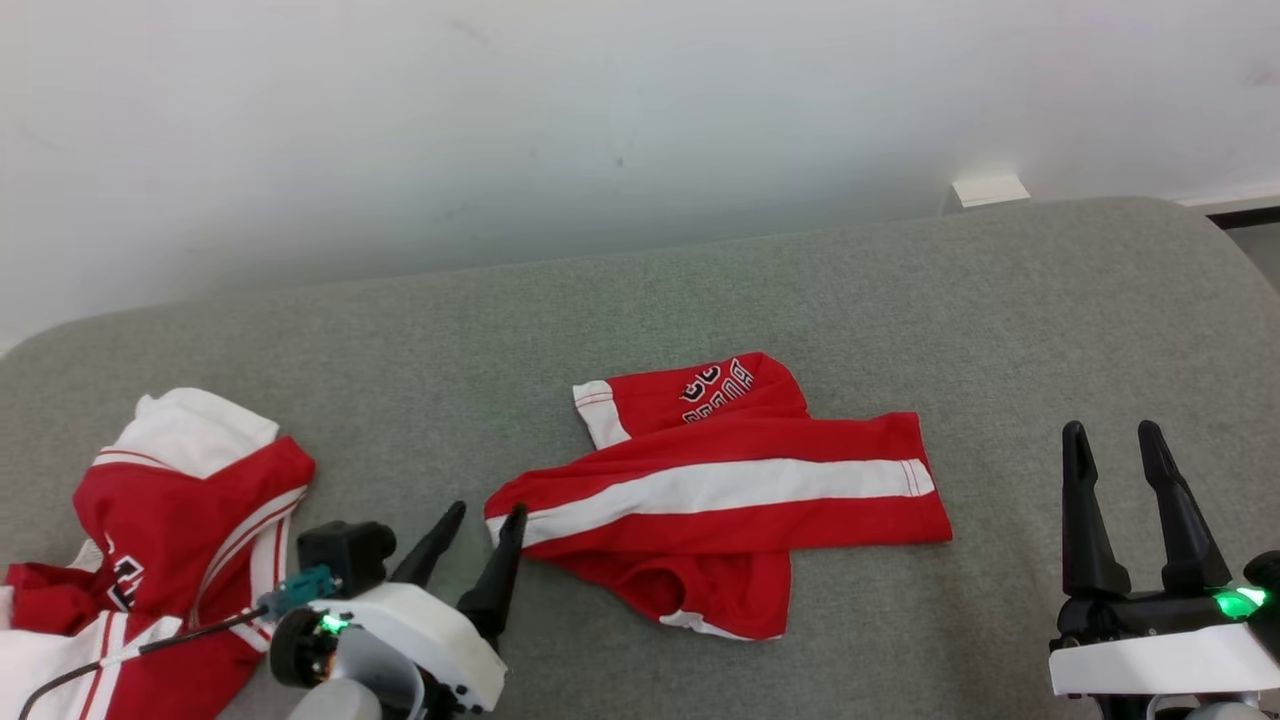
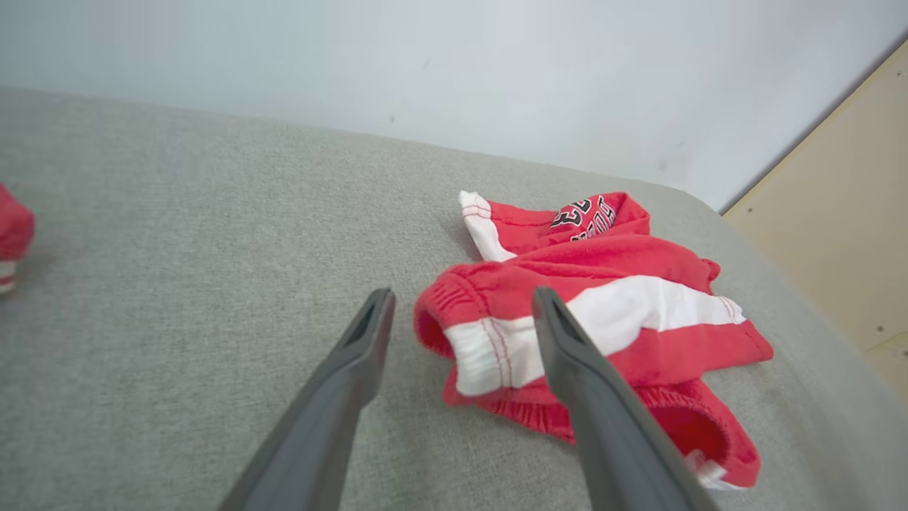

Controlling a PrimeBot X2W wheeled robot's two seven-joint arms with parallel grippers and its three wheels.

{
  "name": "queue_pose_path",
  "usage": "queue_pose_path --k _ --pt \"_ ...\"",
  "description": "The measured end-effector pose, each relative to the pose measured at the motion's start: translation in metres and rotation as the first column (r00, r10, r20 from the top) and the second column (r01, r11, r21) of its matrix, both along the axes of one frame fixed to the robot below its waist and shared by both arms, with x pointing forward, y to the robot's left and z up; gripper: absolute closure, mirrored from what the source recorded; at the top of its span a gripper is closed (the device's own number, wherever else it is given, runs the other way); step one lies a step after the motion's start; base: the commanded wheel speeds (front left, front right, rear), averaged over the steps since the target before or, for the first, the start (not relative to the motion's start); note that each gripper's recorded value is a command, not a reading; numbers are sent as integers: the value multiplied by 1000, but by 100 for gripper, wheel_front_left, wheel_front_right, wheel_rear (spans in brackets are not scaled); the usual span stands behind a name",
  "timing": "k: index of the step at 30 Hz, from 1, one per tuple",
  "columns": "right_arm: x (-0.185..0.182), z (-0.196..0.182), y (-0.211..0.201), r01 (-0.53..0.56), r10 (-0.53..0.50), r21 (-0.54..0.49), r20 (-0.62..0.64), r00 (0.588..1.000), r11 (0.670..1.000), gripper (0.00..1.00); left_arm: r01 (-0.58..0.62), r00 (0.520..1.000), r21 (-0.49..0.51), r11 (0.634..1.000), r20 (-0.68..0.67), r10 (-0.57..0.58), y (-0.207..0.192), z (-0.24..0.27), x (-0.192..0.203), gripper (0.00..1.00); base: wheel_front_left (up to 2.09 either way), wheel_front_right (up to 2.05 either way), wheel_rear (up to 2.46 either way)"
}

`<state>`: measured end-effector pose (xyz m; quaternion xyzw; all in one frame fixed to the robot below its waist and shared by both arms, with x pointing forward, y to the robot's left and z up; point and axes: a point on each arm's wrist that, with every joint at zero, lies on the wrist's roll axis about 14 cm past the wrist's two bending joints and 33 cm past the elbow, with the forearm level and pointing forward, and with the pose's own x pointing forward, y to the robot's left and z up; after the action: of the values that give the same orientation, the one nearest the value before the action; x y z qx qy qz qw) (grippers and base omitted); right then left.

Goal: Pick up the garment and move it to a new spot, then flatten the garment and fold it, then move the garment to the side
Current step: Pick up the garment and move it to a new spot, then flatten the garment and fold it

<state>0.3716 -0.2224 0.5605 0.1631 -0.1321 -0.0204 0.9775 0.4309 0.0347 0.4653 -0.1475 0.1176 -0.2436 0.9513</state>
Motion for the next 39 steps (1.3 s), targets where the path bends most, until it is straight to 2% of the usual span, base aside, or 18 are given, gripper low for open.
queue_pose_path --k 7,10,14,18,22,31,39 --pt "-5 5 3 -20 20 -30 12 1000 999 0 -136 980 59 989 154 125 40 28 0 0 0 0 0" --pt "-12 6 0 -9 10 -39 16 1000 999 0 -224 950 62 973 237 204 60 48 -3 0 0 0 0" --pt "-22 0 -1 -12 11 -124 -11 1000 992 0 -326 891 66 943 353 283 82 75 -9 0 0 0 0" --pt "-29 -6 4 -22 17 -160 -28 999 987 0 -380 865 78 921 382 325 96 78 -23 0 0 0 0" --pt "-33 -14 10 -33 25 -154 -48 999 988 0 -424 838 68 903 407 362 106 84 -31 0 0 0 0" --pt "-36 -22 9 -23 13 -143 -71 997 990 0 -452 840 77 889 373 395 113 67 -43 0 0 0 0" --pt "-36 -22 9 -24 14 -145 -72 997 989 0 -435 847 84 897 376 376 109 65 -44 0 0 0 0"
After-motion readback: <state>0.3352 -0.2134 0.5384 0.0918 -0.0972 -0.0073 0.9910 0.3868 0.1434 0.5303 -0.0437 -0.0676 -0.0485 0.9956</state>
